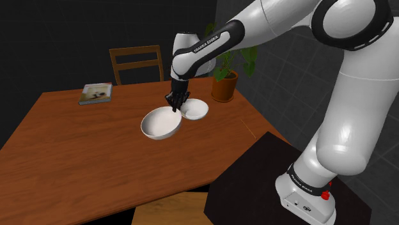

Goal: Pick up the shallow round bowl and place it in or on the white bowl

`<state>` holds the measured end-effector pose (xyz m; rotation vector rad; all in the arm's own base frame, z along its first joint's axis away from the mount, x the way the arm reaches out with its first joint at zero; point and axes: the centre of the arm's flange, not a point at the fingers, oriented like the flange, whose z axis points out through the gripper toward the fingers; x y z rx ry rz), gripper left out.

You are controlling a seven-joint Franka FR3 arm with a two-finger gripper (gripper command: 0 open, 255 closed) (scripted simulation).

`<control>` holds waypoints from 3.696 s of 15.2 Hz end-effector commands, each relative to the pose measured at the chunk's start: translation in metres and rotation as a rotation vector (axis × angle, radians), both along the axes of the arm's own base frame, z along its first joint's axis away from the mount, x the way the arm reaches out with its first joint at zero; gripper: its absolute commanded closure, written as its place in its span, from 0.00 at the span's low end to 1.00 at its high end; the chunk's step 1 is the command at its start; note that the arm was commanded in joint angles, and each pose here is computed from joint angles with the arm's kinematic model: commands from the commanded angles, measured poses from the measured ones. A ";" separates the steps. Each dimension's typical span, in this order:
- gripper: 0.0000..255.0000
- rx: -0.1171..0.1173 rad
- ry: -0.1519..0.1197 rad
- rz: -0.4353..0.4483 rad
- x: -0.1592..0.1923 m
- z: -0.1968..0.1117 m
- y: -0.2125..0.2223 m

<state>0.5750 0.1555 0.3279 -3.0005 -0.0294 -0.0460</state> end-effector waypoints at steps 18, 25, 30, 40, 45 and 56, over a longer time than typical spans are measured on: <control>1.00 0.000 -0.001 0.001 0.072 0.032 -0.240; 1.00 0.000 0.000 0.001 0.085 0.016 -0.285; 1.00 0.000 -0.001 0.001 0.085 -0.010 -0.285; 1.00 0.000 -0.001 0.001 0.085 -0.063 -0.285; 1.00 0.000 -0.001 0.001 0.085 -0.071 -0.285; 0.00 0.000 -0.001 0.001 0.085 -0.057 -0.287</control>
